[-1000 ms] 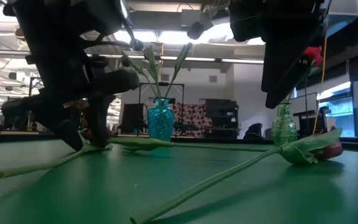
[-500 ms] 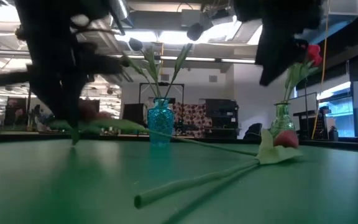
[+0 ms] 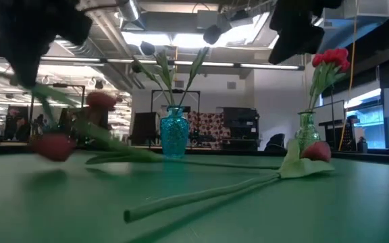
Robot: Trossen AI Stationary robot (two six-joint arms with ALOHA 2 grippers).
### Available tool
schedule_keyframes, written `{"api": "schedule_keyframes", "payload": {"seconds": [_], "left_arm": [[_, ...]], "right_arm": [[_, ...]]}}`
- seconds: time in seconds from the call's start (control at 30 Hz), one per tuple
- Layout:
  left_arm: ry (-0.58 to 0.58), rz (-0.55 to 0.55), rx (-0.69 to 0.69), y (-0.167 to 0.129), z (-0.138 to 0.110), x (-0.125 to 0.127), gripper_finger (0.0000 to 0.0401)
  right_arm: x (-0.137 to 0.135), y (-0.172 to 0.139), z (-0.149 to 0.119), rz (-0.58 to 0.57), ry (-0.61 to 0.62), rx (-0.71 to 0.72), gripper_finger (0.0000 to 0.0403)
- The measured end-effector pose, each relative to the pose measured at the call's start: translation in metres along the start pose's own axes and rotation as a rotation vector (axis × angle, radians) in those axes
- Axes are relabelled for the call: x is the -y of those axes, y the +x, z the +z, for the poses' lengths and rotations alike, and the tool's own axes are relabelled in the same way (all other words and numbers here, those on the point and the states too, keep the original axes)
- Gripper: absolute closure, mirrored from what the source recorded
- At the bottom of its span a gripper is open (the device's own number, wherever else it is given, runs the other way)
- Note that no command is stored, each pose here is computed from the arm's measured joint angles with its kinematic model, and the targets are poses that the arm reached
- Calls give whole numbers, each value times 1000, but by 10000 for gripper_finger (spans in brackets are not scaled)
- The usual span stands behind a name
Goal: Sort flowers into vase by color
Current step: Put the pink tulip into the bottom blue vase
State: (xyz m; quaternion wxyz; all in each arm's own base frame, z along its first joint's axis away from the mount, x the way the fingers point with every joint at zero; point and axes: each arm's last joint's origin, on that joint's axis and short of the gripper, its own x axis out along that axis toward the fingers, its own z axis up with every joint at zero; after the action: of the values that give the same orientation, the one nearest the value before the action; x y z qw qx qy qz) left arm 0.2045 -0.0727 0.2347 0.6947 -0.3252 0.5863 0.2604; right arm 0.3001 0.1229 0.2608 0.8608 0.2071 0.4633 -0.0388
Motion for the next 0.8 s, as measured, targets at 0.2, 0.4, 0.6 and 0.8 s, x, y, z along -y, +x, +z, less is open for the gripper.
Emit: {"api": "schedule_keyframes", "payload": {"seconds": [0.2, 0.4, 0.6, 0.8], "left_arm": [[167, -205, 268, -30, -4, 5, 396], [244, -489, 610, -78, -16, 7, 396], [497, -748, 772, -110, -45, 20, 396], [741, -981, 820, -133, -90, 25, 396]], "right_arm": [[-16, -5, -7, 10, -36, 68, 146], [-37, -23, -9, -59, -8, 210, 146], [-40, -34, 4, -125, 82, 356, 146], [-33, -43, 26, -128, 323, 461, 146]]}}
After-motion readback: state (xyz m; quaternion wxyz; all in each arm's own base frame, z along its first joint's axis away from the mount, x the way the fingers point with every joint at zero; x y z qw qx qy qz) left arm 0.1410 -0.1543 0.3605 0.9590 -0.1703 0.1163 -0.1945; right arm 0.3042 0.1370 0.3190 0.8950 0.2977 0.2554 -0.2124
